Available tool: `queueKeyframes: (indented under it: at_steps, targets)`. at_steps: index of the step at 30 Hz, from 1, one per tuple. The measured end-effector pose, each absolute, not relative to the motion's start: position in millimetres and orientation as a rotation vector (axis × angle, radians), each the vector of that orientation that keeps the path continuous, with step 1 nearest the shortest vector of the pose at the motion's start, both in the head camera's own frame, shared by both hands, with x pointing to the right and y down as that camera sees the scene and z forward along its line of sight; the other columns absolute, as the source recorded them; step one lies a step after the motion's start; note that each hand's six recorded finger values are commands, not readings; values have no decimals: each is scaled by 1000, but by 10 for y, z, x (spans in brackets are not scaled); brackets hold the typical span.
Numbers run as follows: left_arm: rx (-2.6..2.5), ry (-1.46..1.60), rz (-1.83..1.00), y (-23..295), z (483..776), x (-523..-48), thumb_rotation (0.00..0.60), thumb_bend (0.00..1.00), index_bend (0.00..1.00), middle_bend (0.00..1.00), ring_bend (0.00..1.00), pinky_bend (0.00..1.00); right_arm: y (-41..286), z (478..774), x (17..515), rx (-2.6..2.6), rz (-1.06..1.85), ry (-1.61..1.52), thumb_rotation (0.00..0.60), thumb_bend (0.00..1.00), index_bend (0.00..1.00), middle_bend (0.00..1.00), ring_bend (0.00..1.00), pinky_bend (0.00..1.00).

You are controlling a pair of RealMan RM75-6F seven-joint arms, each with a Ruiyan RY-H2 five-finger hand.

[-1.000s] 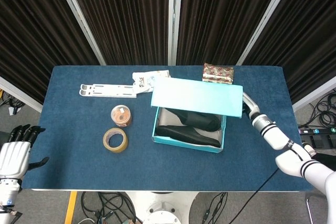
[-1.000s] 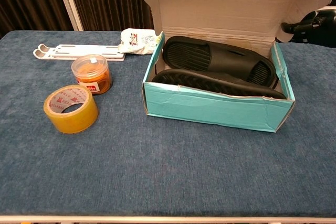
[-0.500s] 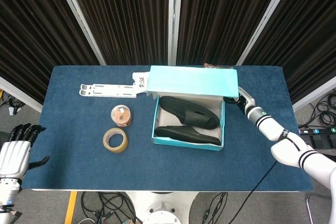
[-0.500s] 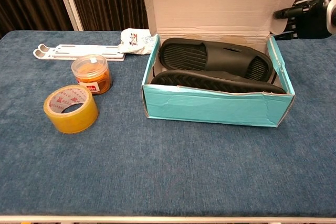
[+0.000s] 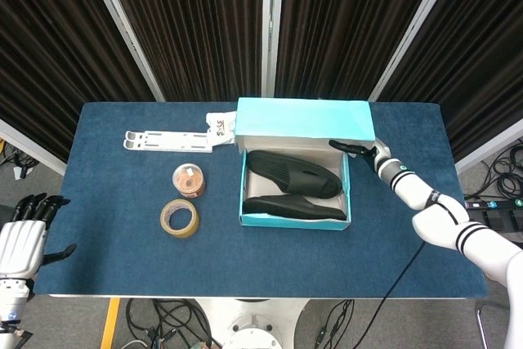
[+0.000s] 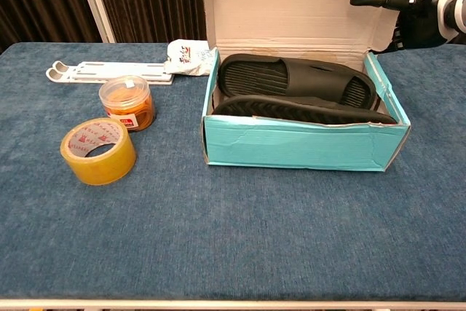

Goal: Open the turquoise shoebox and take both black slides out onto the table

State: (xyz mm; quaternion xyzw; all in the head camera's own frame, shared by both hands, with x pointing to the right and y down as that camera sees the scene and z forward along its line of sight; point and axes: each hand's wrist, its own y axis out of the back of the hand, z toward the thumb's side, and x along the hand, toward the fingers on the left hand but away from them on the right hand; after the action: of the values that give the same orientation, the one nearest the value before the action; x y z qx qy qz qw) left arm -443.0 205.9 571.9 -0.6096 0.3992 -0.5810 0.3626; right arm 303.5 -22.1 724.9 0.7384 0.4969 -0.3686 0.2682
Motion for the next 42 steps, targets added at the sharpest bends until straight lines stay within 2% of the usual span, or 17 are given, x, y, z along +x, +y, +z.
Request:
queueKeyframes:
  at_steps: [16, 20, 25, 35, 42]
  targets:
    - [-1571, 1044, -1483, 2053, 5691, -4443, 600, 12, 221, 183, 105, 106, -561, 7130, 2945, 2049, -1029, 1414, 435, 0, 0, 0, 0, 0]
    - [-1569, 1052, -1485, 2062, 5687, -4465, 600, 11, 221, 183, 105, 106, -567, 7095, 2976, 2165, -1164, 1383, 437, 0, 0, 8, 0, 0]
    - [-1572, 1053, -1473, 2048, 5695, -4453, 600, 11, 220, 183, 105, 106, -576, 7028, 3099, 2373, -1432, 1329, 436, 0, 0, 75, 17, 0]
    - [-1577, 1044, -1461, 2039, 5708, -4421, 600, 12, 220, 184, 105, 106, -374, 6777, 3411, 2619, -2025, 1157, 437, 0, 0, 117, 28, 0]
    - [-1579, 1044, -1454, 2026, 5718, -4400, 600, 12, 221, 183, 105, 106, -82, 6586, 3614, 2549, -2106, 1179, 435, 0, 0, 118, 28, 0]
